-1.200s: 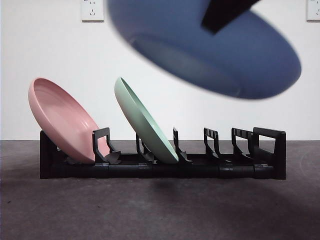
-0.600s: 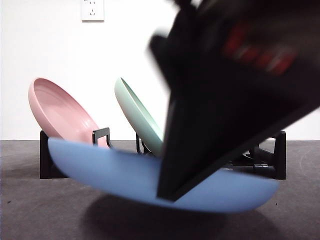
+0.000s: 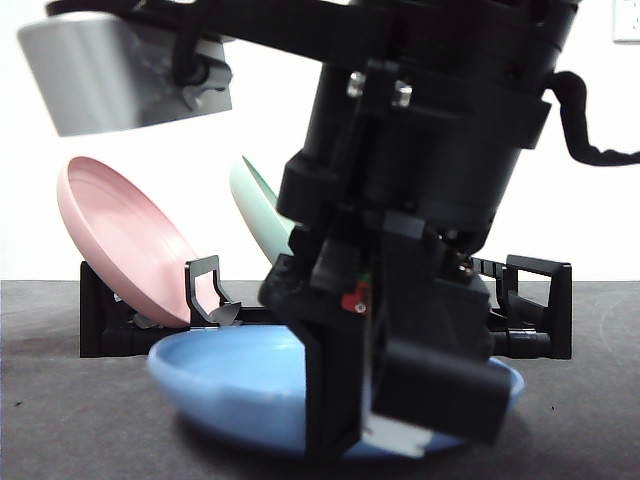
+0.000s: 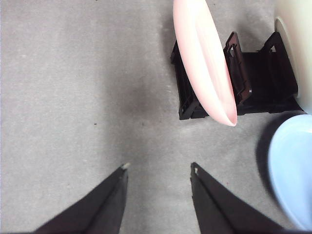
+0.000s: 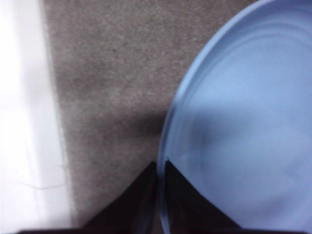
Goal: Place the plate
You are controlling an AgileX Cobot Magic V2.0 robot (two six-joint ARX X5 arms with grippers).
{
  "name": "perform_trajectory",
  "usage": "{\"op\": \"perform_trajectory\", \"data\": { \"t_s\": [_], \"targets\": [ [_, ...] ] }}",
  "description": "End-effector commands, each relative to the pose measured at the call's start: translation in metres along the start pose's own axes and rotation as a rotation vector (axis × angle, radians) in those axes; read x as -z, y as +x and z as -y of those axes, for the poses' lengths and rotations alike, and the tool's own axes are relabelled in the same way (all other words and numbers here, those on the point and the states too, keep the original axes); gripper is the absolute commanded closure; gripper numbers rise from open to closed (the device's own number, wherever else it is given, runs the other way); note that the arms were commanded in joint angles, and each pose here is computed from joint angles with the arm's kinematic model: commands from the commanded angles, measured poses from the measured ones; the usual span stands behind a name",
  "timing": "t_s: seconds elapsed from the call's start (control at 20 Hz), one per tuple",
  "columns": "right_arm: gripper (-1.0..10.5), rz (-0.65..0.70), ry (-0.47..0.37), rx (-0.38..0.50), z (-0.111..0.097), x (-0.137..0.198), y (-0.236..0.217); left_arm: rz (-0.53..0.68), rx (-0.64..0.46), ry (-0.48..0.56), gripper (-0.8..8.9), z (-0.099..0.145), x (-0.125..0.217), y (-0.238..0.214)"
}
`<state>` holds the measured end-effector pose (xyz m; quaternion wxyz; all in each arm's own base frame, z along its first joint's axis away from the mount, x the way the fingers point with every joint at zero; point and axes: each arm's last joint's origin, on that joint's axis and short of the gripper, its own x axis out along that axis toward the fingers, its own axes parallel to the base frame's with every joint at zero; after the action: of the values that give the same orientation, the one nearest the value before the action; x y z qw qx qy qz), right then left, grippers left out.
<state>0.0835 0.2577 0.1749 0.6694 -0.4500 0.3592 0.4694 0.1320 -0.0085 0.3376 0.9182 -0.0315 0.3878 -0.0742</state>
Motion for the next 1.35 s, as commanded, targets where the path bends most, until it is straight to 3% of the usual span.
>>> {"op": "perform_trajectory", "data": {
  "t_s": [0.05,0.2,0.35,0.5,0.6,0.75,0.95,1.15,1.35],
  "targets": [
    [7.9,0.002,-0.018,-0.026,-0.005,-0.003,0.003,0.028,0.006,0.016,6.08,0.001,-0.006,-0.004],
    [6.7,0.029,0.01,-0.055,-0.006,-0.009,-0.002,0.029,0.007,0.015,6.08,0.001,-0.006,-0.005],
    [6.7,0.149,0.132,-0.156,0.001,-0.03,-0.025,0.03,0.007,0.015,6.08,0.001,-0.006,-0.005],
    [6.7,0.316,0.276,-0.178,0.028,-0.048,-0.066,0.029,0.007,0.009,6.08,0.001,-0.006,-0.004],
    [6.7,0.407,0.408,-0.145,0.053,-0.046,-0.094,0.025,0.008,-0.058,6.08,0.001,-0.007,-0.002],
    [6.7,0.506,0.607,-0.068,0.089,-0.024,-0.13,0.019,0.021,-0.068,6.07,0.003,-0.011,0.004],
    [6.7,0.522,0.844,0.064,0.125,0.023,-0.161,0.04,0.048,-0.127,5.93,0.007,-0.022,0.016],
    [6.7,0.421,0.989,0.168,0.143,0.064,-0.172,0.043,0.07,-0.13,5.85,0.012,-0.041,0.033],
    [6.7,0.36,1.047,0.213,0.151,0.081,-0.173,-0.022,0.068,-0.127,5.53,0.017,-0.074,0.058]
  ]
}}
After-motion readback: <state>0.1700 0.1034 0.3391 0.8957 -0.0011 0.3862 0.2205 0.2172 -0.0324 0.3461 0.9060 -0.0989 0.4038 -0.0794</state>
